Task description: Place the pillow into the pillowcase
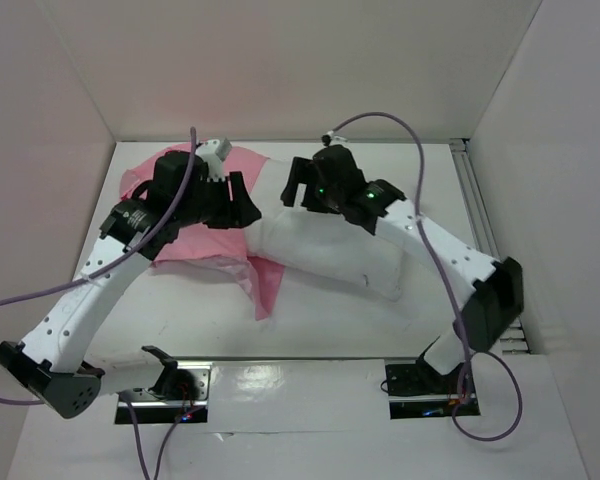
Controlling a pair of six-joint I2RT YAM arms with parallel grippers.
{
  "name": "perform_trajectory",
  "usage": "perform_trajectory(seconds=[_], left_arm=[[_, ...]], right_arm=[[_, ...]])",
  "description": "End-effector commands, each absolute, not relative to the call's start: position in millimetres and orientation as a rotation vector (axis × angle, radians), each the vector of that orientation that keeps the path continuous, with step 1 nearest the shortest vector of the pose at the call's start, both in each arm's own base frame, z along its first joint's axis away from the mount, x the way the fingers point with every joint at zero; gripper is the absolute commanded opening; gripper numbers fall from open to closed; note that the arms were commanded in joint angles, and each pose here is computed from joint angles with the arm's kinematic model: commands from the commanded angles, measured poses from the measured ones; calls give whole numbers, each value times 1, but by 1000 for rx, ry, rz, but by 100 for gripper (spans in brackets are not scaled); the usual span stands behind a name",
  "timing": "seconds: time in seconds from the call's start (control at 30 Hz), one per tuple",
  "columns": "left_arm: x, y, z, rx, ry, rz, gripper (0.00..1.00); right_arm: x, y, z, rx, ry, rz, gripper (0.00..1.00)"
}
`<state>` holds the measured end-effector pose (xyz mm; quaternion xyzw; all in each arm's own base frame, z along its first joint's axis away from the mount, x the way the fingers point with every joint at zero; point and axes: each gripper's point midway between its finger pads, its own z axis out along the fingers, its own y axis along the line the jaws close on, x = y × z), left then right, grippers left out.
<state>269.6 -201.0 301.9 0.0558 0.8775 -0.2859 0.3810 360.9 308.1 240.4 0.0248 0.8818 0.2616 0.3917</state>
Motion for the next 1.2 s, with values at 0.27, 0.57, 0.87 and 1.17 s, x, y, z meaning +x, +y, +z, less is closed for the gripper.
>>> perform_trajectory(seconds=[0.27,0.57,0.87,1.17], left_arm=[[397,-151,248,-145,2279,119,81],[420,-136,224,-171,2274,440,68],[421,-164,224,-41,2336,300,0],[410,-166,250,-14,2274,305,0]], right_arm=[[346,75,243,589,2205,272,100],[334,55,165,705,2304,570,100],[325,169,145,295,2307,1140,58],[332,184,161,198,2291,1079,0]])
